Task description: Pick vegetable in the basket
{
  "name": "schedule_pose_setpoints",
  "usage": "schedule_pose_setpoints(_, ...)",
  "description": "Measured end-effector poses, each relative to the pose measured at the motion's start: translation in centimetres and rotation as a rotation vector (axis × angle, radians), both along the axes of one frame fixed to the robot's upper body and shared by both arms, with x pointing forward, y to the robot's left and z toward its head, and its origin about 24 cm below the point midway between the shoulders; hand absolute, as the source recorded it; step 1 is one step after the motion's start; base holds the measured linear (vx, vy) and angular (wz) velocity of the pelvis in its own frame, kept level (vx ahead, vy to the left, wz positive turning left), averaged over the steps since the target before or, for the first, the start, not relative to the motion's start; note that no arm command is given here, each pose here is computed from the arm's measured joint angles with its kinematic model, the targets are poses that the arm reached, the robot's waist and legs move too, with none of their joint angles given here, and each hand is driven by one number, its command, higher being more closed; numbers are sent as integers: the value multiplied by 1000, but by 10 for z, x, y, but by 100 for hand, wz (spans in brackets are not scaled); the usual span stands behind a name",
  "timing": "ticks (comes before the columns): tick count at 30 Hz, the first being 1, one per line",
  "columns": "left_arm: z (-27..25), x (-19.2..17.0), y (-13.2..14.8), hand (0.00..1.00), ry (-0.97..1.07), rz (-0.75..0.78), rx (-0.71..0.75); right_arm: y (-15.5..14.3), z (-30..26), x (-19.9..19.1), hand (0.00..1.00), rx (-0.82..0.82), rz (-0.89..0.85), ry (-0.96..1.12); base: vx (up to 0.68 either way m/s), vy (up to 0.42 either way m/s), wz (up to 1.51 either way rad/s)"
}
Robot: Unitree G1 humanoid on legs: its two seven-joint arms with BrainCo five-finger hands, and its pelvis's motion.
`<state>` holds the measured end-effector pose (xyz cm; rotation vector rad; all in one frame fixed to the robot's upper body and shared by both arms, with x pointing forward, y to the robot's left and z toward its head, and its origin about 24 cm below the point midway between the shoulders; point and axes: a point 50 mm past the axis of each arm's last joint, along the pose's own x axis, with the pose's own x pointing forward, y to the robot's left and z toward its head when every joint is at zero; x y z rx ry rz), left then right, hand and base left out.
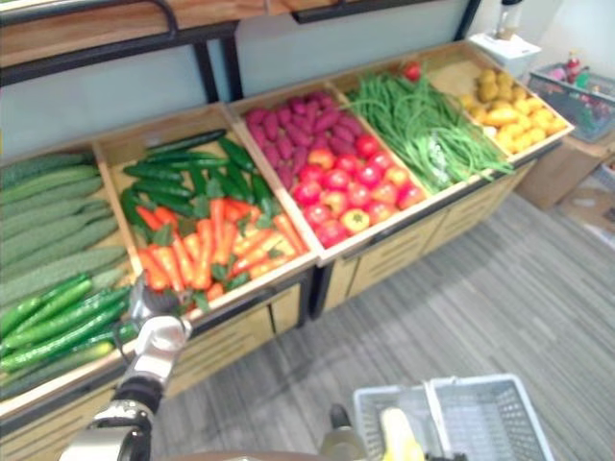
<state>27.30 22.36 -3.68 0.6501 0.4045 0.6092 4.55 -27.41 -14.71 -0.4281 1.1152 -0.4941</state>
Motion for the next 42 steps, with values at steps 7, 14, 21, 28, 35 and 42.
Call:
schedule_pose_setpoints(7, 6, 5, -1, 0, -32, 18, 15, 0, 0, 0, 100, 0, 3, -1, 0, -16, -8)
schedule_pose_setpoints(14, 34, 20, -23, 0, -189, -55, 7, 0, 0, -5, 100, 0, -5, 10, -5, -18, 8)
schedule_pose_setpoints(21, 29, -1, -37, 0, -217, -108, 14, 0, -1, -13, 100, -1, -32, 21, -33, -25, 9)
schedule_pose_setpoints(28, 27, -7, -39, 0, -207, -137, 46, 2, -2, -15, 100, -2, -55, 20, -11, -19, 7)
schedule_pose_setpoints(35, 23, -3, -39, 0, -175, -153, 66, 2, -2, -15, 100, -7, -58, 20, 0, 0, 0)
schedule_pose_setpoints(42, 26, 9, -43, 0, -169, -182, 79, 2, -2, -13, 100, -8, -56, 15, -10, -10, -9)
